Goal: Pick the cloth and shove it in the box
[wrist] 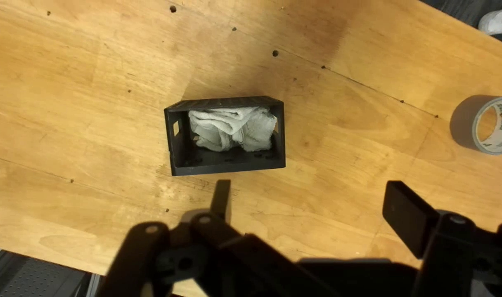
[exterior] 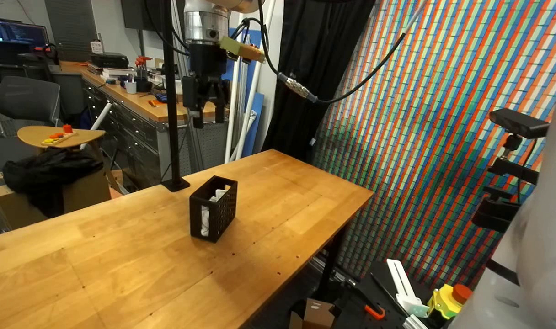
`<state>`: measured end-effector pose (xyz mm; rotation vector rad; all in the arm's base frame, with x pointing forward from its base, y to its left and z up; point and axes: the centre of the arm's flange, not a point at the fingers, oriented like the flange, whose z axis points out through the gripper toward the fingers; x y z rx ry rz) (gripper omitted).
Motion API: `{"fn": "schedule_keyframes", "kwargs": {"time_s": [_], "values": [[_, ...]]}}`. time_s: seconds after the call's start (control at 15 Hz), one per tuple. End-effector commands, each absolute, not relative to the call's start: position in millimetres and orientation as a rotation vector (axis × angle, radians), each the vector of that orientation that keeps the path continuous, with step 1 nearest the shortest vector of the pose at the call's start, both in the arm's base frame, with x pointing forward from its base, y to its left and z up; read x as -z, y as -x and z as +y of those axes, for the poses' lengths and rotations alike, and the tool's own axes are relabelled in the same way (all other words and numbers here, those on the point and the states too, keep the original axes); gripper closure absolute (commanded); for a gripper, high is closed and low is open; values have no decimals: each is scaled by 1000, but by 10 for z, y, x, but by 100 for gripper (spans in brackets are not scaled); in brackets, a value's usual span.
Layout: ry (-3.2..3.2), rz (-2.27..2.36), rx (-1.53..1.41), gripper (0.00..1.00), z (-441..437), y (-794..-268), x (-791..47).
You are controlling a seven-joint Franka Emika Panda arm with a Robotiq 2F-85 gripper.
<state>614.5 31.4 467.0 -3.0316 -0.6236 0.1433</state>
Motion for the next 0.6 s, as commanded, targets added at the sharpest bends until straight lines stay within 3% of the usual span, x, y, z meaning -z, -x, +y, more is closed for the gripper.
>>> {"fn": "schedule_keyframes", "kwargs": {"time_s": [0.0, 0.53], "values": [[3032, -621, -146, 5, 313, -6133, -4667], [3033, -615, -154, 5, 304, -6124, -4642]]}}
